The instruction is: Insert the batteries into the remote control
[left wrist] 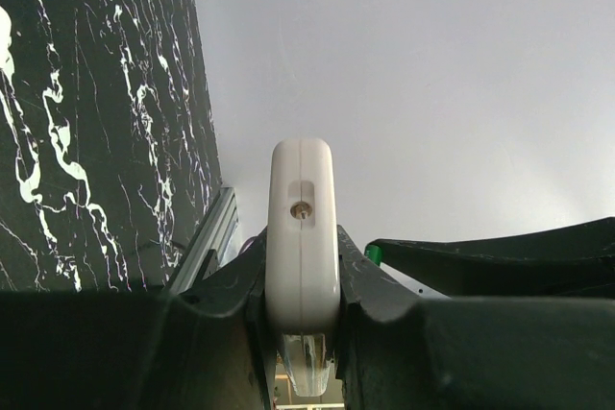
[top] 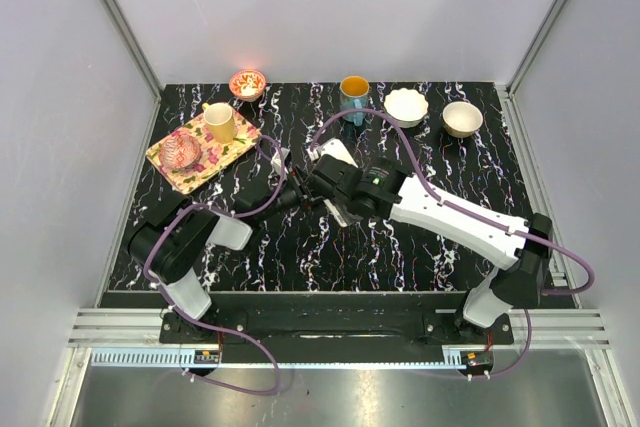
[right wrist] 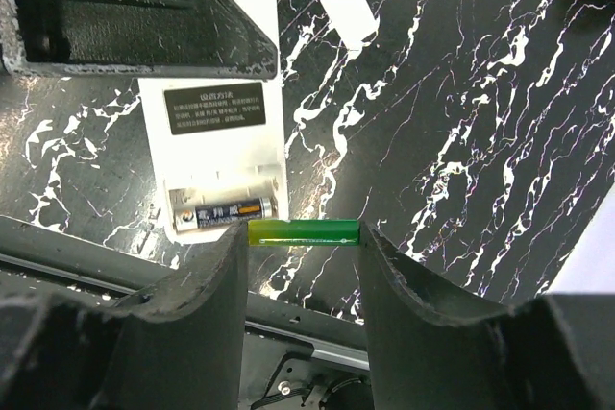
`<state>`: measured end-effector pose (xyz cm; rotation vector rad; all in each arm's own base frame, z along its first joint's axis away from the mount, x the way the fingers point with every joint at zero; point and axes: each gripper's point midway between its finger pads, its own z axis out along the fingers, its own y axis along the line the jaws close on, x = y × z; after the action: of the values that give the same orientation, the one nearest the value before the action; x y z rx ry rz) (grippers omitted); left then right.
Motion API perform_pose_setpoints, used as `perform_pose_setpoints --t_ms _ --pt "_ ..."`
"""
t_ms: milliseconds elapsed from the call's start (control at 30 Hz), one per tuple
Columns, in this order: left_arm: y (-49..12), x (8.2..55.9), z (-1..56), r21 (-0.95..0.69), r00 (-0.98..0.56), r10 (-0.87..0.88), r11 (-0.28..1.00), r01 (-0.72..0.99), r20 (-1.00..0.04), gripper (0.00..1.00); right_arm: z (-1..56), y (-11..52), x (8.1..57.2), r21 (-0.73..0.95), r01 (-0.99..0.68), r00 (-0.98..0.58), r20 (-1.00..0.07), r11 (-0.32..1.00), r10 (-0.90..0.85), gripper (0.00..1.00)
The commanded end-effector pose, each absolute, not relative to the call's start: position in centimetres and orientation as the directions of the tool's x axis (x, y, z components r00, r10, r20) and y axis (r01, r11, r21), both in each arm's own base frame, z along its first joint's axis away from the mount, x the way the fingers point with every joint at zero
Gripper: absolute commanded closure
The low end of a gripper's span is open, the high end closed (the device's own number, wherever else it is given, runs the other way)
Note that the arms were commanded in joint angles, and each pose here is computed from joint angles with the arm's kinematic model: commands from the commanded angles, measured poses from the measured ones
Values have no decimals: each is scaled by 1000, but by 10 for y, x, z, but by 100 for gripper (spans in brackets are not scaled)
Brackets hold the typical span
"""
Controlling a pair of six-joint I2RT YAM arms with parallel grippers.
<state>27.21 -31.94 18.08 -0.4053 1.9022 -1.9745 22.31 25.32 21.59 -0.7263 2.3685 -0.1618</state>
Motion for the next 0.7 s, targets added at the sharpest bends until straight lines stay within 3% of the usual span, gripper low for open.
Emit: perform_pose_setpoints --t_ms 0,667 --pt "-312 249 277 -861 -837 -469 -259 437 -284 100 225 265 228 -288 -469 -612 -576 835 -542 100" --pt "-315 244 283 -849 -833 -465 -268 455 -300 100 213 272 213 -233 -509 -648 -530 828 -547 100"
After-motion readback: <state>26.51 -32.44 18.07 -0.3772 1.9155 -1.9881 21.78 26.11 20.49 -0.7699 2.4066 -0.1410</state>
